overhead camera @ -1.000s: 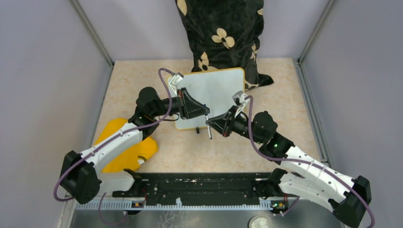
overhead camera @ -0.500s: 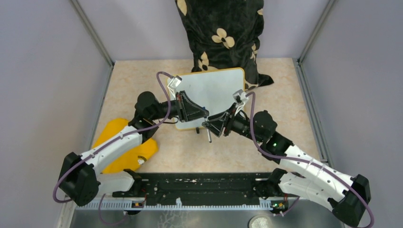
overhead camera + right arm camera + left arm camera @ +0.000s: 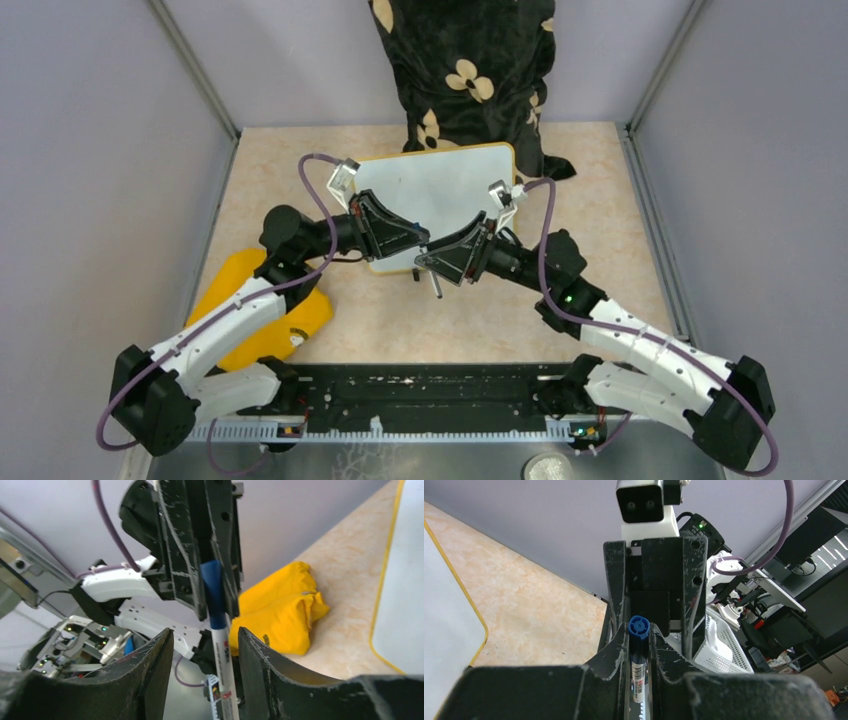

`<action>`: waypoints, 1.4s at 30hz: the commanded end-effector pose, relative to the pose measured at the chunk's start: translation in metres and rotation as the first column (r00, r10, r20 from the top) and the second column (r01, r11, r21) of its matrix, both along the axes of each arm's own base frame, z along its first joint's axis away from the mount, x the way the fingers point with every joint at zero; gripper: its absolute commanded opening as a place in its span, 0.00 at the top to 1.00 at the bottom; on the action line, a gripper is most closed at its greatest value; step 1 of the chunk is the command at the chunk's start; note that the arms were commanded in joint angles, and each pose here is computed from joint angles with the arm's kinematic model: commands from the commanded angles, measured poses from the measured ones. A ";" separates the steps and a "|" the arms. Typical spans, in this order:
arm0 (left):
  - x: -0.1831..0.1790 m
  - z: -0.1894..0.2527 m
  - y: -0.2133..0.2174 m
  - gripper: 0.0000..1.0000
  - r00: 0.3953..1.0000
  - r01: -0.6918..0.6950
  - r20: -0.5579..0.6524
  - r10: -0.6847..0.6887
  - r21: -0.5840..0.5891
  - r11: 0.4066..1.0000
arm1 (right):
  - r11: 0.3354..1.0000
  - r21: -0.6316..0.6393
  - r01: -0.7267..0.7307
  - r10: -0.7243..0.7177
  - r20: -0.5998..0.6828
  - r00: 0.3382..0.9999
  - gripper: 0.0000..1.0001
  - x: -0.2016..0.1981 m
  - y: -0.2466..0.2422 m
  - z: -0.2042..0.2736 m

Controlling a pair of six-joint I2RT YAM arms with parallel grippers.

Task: Write a sentence on the whiteboard
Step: Open the whiteboard marker at the center of the board.

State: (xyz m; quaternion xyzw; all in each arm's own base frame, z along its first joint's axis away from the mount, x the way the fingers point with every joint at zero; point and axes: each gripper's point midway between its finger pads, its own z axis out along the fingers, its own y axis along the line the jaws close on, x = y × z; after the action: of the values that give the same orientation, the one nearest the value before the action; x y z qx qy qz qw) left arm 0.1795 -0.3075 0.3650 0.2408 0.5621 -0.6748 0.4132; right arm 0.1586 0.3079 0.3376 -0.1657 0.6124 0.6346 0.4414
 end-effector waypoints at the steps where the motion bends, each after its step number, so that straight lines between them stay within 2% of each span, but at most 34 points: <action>1: -0.007 0.006 0.005 1.00 1.000 -0.001 0.031 0.002 -0.033 0.999 | 0.990 0.123 -0.071 0.066 0.044 0.997 0.52 -0.012 -0.001 0.034; 11: -0.011 0.014 0.010 1.00 0.999 -0.017 0.051 0.020 -0.050 0.999 | 0.991 0.096 -0.091 0.091 0.010 0.996 0.67 -0.009 0.007 0.025; 22: -0.010 0.016 0.011 1.00 0.998 -0.033 0.054 0.036 -0.055 0.998 | 0.992 0.076 -0.104 0.103 0.005 0.995 1.00 -0.011 0.008 0.019; 31: 0.005 0.031 0.024 1.00 0.982 -0.179 0.036 0.183 -0.100 0.979 | 0.996 0.030 -0.082 0.081 0.018 0.997 1.00 -0.016 -0.002 0.002; 42: 0.019 0.029 0.025 1.00 0.972 -0.233 -0.042 0.229 -0.117 0.966 | 0.998 0.005 -0.070 0.069 0.032 0.997 1.00 -0.026 -0.014 -0.005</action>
State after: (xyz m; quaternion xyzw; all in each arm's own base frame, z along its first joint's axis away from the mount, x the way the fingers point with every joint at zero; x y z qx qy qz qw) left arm 0.1712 -0.2994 0.3646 0.1880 0.5835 -0.6727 0.4143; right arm 0.1463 0.3028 0.3349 -0.1777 0.5997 0.6490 0.4331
